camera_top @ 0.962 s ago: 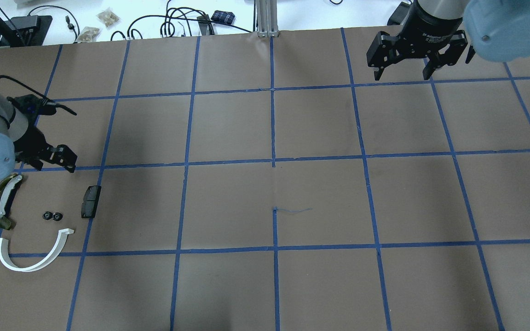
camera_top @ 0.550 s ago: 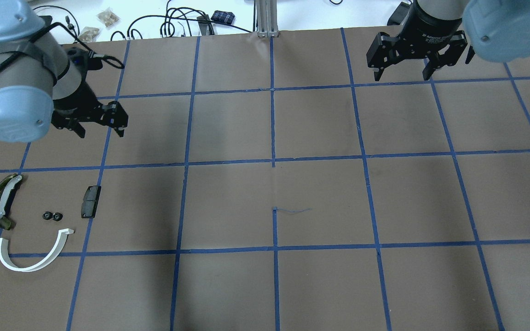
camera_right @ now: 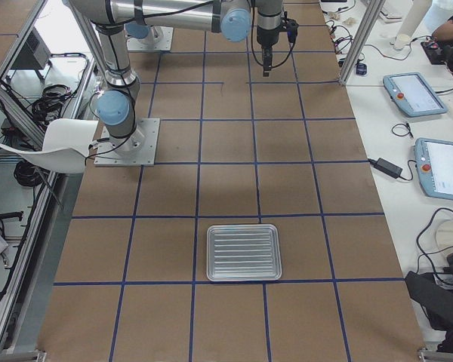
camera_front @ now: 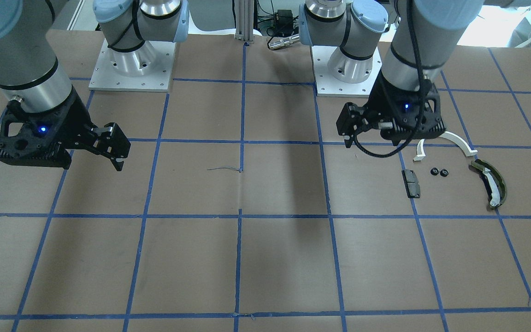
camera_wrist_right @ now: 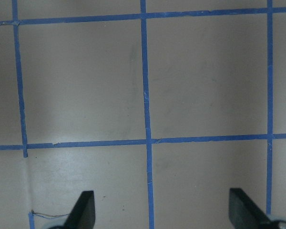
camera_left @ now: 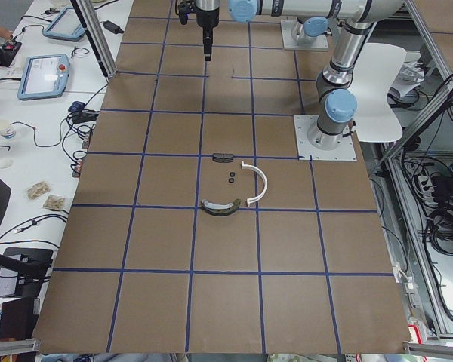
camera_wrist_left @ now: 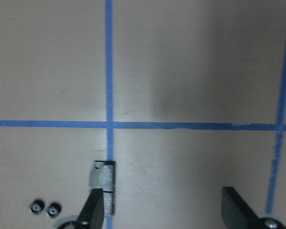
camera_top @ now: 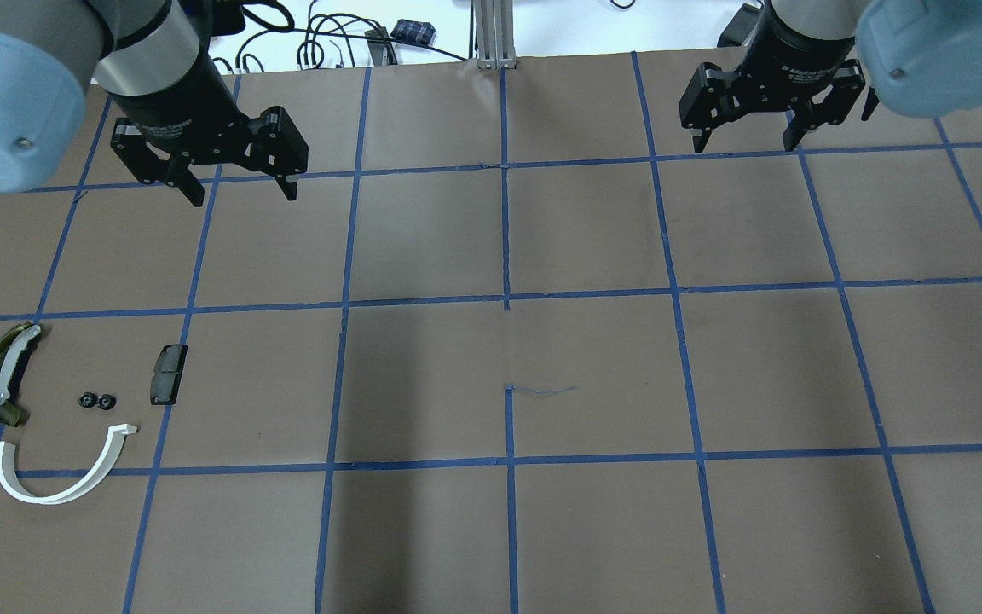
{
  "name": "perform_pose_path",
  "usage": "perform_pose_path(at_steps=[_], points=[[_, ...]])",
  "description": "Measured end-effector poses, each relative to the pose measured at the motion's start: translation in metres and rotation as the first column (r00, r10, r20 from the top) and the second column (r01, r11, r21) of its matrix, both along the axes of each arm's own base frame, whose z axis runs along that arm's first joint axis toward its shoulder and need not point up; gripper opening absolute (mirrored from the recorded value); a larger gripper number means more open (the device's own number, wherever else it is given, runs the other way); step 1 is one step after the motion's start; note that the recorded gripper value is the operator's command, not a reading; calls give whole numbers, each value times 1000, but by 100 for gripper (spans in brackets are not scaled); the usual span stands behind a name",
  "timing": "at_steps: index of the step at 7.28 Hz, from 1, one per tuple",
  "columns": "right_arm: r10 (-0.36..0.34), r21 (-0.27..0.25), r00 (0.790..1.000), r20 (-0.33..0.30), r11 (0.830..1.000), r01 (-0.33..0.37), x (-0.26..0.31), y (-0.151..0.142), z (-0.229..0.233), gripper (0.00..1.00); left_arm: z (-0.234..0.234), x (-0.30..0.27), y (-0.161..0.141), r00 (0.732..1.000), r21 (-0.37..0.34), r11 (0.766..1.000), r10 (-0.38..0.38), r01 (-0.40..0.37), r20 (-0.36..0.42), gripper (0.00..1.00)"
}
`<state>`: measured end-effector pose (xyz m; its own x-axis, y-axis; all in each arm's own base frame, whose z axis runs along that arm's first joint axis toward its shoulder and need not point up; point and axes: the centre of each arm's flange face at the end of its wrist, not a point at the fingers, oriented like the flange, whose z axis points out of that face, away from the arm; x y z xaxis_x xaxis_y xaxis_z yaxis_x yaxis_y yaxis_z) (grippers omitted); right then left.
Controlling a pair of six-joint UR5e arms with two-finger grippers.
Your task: Place bearing gear from tray to pile
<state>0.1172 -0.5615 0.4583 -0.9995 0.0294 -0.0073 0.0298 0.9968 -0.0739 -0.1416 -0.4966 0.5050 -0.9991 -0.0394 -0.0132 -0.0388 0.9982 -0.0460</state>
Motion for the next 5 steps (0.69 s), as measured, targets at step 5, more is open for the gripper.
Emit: perform_pose_path(at_steps=[5], points=[[1,-7,1000,1,1000,-1,0,-1,3,100,15,34,20,1000,8,1000,11,-11,-14,99]])
